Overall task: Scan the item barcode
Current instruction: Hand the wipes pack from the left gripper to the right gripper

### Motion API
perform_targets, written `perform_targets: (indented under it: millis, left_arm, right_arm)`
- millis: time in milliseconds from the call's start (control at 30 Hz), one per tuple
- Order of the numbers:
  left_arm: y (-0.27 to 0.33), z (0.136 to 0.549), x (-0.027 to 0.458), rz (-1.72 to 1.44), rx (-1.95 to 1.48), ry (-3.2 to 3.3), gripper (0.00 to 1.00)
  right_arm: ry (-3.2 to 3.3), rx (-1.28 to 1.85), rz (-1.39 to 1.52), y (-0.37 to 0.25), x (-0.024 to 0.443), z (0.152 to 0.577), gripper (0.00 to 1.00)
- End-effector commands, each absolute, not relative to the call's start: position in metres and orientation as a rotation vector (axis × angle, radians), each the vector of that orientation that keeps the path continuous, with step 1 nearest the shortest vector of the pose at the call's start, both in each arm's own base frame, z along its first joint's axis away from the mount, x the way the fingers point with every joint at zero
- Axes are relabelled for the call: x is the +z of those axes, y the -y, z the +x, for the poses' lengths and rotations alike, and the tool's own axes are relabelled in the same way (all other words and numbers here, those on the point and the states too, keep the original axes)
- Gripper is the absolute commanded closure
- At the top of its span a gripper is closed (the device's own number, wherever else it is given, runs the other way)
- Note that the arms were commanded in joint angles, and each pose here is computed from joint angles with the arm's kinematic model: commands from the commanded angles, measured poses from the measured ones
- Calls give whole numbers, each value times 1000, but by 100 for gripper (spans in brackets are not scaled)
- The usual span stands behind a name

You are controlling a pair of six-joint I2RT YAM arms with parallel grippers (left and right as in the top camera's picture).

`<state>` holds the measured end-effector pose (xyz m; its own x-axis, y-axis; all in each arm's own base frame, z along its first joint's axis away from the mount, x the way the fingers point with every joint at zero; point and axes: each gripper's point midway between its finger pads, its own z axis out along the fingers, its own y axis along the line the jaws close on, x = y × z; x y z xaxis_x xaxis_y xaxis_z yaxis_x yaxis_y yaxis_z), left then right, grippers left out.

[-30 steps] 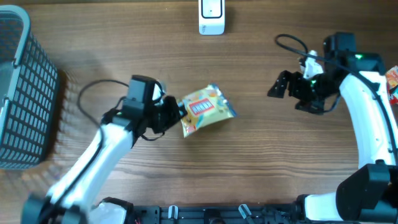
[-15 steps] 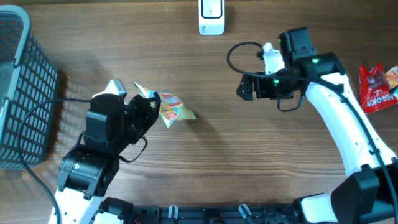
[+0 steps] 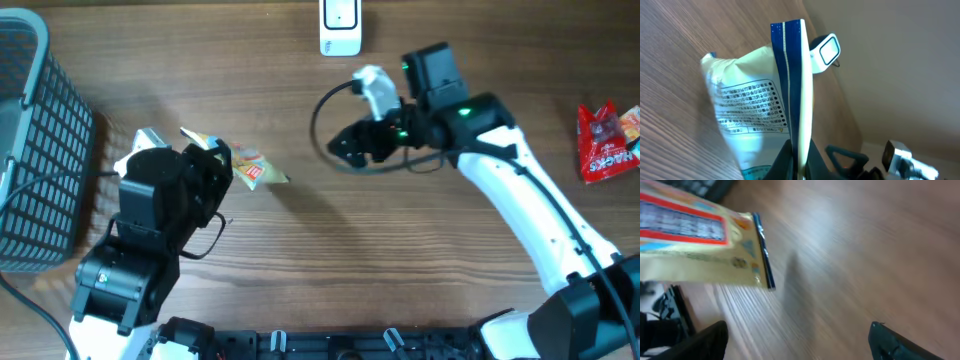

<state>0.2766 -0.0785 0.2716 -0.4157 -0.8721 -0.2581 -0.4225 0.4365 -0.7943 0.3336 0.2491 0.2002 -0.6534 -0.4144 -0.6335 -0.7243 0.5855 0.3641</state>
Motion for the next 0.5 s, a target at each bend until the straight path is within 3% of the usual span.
perform_targets:
  millis: [0,267,467]
  left_arm:
    - [68,279,304,-1204,-939,-1862,96]
    - [53,281,352,-1287,-1035,-1688,96]
    - [45,282,355,-1354,-1087,-1649,96]
  right_arm:
    - [-2121,894,-1099,-291,218,320,13]
    - [-1825,1022,-1280,-340,233,293,15]
    - [-1581,1096,-1381,-352,250,282,14]
